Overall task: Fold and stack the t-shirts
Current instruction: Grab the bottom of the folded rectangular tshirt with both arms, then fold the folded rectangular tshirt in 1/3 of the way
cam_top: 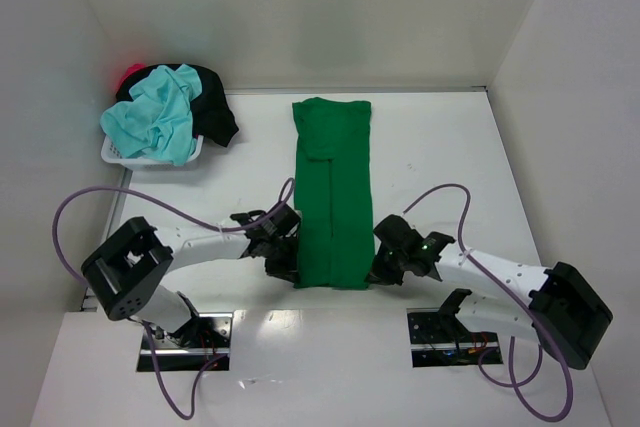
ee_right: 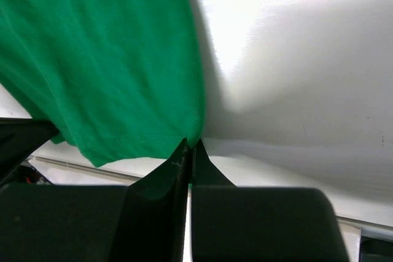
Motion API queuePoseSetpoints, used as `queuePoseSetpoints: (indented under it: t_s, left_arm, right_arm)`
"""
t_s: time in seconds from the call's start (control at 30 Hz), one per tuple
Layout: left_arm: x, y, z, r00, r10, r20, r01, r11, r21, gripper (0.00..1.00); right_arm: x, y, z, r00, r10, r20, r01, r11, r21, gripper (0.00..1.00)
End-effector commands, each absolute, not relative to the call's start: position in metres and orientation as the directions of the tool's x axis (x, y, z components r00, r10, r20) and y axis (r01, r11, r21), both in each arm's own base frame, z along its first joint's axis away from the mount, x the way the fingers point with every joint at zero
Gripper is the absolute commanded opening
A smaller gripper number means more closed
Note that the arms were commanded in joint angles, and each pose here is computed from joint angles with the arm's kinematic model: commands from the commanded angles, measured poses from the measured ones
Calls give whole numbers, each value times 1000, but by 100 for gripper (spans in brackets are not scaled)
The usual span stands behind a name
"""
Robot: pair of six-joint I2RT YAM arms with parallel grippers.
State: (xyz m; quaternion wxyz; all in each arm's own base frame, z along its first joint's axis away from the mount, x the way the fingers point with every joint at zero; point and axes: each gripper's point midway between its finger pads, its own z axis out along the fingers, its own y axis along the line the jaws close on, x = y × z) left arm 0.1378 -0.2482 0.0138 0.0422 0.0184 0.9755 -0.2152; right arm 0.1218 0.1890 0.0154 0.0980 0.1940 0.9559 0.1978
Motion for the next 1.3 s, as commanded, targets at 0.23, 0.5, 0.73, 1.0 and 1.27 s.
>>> queuePoseSetpoints:
  t_s: [0.23,0.5,0.73,1.0,1.27]
  left_arm:
    - [142,-245,53,-987,0,-163,69,908,-414,0]
    - [166,-246,94,-961,13,-276,129,904,-407,0]
    - [224,-252,125,-922,29,-387,188,905,-382,0]
    - [310,-239,136,-892,42,-450,214,916,-339,0]
    - [376,-233,118,-897,35,-441,199,922,-333,0]
  right_arm:
    - [132,186,50,-894,403,-198,290,855,431,0]
    - [169,196,88,-874,387,-292,232,862,450,0]
    - [239,172,116,-817,397,-419,215,883,417,0]
    - [312,184,133,-787,386,-481,167,884,436,0]
    - [388,191,133,-755,393,-525,164,888,430,0]
